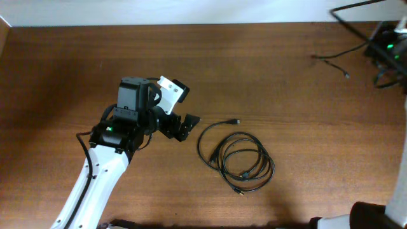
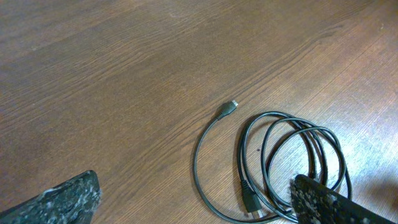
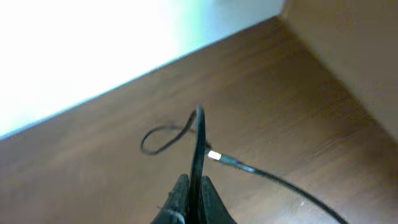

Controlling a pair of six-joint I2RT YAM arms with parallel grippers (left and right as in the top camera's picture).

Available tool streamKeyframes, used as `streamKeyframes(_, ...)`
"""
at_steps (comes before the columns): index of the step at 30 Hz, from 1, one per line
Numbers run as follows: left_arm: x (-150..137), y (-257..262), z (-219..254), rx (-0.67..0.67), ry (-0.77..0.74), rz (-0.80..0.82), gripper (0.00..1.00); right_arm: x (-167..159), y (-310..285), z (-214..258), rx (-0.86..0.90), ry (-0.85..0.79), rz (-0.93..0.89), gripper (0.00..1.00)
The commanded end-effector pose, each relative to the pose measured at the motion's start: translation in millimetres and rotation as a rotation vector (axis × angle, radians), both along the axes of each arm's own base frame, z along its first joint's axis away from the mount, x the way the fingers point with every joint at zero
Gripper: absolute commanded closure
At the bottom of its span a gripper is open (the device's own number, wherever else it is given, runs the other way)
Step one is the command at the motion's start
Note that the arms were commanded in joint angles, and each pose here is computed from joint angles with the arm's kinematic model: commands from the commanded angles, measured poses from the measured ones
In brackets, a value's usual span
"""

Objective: Untangle cables
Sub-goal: 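Carry the cable with the right gripper to the table's right edge, then release the cable and return the right gripper to the remaining pile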

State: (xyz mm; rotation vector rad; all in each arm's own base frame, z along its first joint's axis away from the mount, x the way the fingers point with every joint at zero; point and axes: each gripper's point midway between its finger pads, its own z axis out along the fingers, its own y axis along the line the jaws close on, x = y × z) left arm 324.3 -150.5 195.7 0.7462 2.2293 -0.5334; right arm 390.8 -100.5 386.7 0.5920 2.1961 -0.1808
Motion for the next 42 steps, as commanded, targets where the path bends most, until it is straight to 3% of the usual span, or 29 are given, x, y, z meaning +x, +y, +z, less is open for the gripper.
streamKeyframes(1, -1, 0, 2, -0.002, -0.01, -0.012, 0.01, 8, -36, 12, -0.028, -0.062, -0.083, 0.96)
streamKeyframes(5, -1, 0, 2, -0.002, -0.01, -0.012, 0.01, 31, -71, 7, -0.133, -0.057, -0.07, 0.96)
streamKeyframes(14, -1, 0, 2, -0.002, -0.01, -0.012, 0.01, 100, -199, -82, -0.18, -0.041, -0.222, 0.96)
streamKeyframes(18, -1, 0, 2, -0.002, -0.01, -0.012, 0.01, 111, -233, -61, -0.297, -0.136, -0.225, 0.96)
streamKeyframes(22, -1, 0, 2, -0.002, -0.01, -0.012, 0.01, 110, -246, -56, -0.458, -0.062, -0.138, 0.96)
streamKeyframes(24, -1, 0, 2, -0.002, -0.01, -0.012, 0.01, 106, -257, -79, -0.432, -0.013, -0.143, 0.96)
streamKeyframes(29, -1, 0, 2, -0.002, -0.01, -0.012, 0.01, 96, -276, -195, -0.297, 0.22, -0.13, 0.96)
streamKeyframes(32, -1, 0, 2, -0.002, -0.01, -0.012, 0.01, 89, -275, -224, -0.255, 0.29, -0.121, 0.96)
streamKeyframes(33, -1, 0, 2, -0.002, -0.01, -0.012, 0.01, 87, -274, -227, -0.248, 0.303, -0.118, 0.91)
streamKeyframes(34, -1, 0, 2, -0.002, -0.01, -0.012, 0.01, 85, -273, -229, -0.242, 0.313, -0.116, 0.67)
streamKeyframes(35, -1, 0, 2, -0.002, -0.01, -0.012, 0.01, 83, -271, -232, -0.233, 0.328, -0.113, 0.29)
streamKeyframes(36, -1, 0, 2, -0.002, -0.01, -0.012, 0.01, 81, -270, -234, -0.226, 0.339, -0.11, 0.01)
streamKeyframes(40, -1, 0, 2, -0.002, -0.01, -0.012, 0.01, 72, -252, -249, -0.147, 0.393, -0.068, 0.01)
streamKeyframes(42, -1, 0, 2, -0.002, -0.01, -0.012, 0.01, 84, -203, -260, 0.061, 0.327, 0.124, 0.01)
